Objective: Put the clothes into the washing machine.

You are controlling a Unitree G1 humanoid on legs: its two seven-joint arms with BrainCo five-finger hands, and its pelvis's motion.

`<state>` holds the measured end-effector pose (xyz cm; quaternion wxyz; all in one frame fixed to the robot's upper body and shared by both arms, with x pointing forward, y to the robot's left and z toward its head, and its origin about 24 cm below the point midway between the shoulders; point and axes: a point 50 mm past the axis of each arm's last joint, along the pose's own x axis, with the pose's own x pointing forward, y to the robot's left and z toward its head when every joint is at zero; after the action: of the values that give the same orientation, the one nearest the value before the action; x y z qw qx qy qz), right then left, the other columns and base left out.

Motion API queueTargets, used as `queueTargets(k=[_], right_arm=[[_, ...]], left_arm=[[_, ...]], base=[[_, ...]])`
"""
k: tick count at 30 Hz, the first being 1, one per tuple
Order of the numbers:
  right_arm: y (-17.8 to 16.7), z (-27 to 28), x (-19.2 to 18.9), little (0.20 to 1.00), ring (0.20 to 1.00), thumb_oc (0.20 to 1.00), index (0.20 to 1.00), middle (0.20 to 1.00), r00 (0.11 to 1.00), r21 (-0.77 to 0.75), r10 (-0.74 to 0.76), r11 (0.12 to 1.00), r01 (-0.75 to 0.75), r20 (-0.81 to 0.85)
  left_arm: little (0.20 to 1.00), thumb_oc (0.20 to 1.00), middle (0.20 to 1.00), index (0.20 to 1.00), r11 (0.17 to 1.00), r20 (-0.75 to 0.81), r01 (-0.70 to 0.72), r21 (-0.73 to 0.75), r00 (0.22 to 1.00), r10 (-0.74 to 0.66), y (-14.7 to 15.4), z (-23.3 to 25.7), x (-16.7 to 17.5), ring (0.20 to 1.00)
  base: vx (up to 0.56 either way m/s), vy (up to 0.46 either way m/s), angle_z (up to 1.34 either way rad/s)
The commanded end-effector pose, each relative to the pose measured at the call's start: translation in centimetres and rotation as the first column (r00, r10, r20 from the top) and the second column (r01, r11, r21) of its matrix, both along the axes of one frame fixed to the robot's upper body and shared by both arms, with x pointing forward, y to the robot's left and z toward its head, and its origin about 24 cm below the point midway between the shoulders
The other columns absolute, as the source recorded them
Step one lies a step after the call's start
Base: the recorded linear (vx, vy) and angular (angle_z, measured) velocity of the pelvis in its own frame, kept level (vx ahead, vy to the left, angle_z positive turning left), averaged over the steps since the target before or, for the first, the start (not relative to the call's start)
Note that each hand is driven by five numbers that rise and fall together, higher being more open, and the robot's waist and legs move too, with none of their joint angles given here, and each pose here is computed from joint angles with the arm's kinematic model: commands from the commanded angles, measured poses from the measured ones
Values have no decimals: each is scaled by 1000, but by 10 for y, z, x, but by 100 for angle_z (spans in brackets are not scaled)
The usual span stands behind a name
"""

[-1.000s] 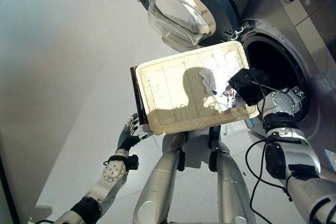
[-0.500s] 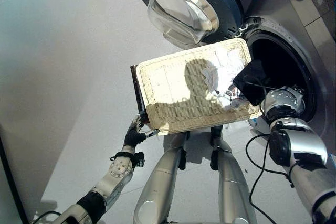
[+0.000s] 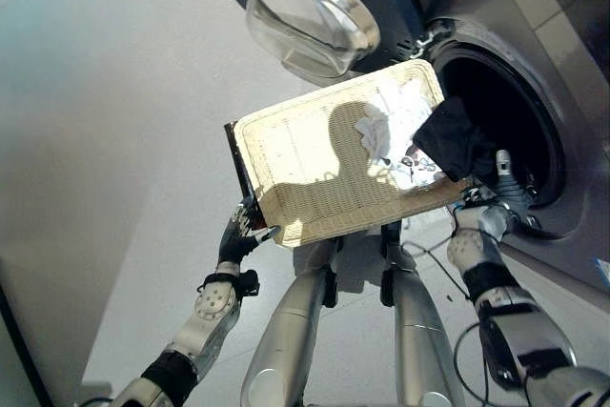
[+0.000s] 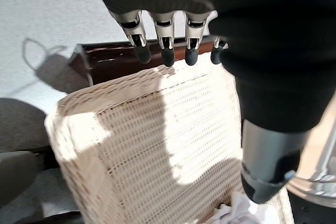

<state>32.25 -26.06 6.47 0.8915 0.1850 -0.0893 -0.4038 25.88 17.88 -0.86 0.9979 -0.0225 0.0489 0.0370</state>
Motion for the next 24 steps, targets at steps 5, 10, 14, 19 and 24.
queueTargets(k=[5,10,14,19,24], right_arm=[[4,-33,-29,1000,1000,1000,1000,1000,962,-325,33,938,-123,-271],[31,-37,-38,1000,1000,1000,1000,1000,937,-559,35,794,-237,-348],[45,-20,-36,1000,1000,1000,1000,1000,942,-725,60,622,-294,-330],[59,1,-31,1000,1000,1000,1000,1000,944,-860,102,392,-327,-313],[69,16,-22,1000,1000,1000,1000,1000,946,-920,112,223,-322,-304]], left_arm=[[1000,1000,1000,1000,998,52,-40,-38,998,42,0,-5,-14,1000],[1000,1000,1000,1000,996,32,-72,-47,997,73,-1,-10,-17,1000],[1000,1000,1000,1000,993,12,-106,-51,994,107,4,-12,-19,1000],[1000,1000,1000,1000,987,1,-158,-36,987,158,13,-13,-20,1000],[1000,1000,1000,1000,986,-12,-163,-31,987,162,19,-15,-19,1000]], base=[[-28,94,-12],[-9,68,-13],[-10,74,-10],[-1,7,0],[3,-24,7]])
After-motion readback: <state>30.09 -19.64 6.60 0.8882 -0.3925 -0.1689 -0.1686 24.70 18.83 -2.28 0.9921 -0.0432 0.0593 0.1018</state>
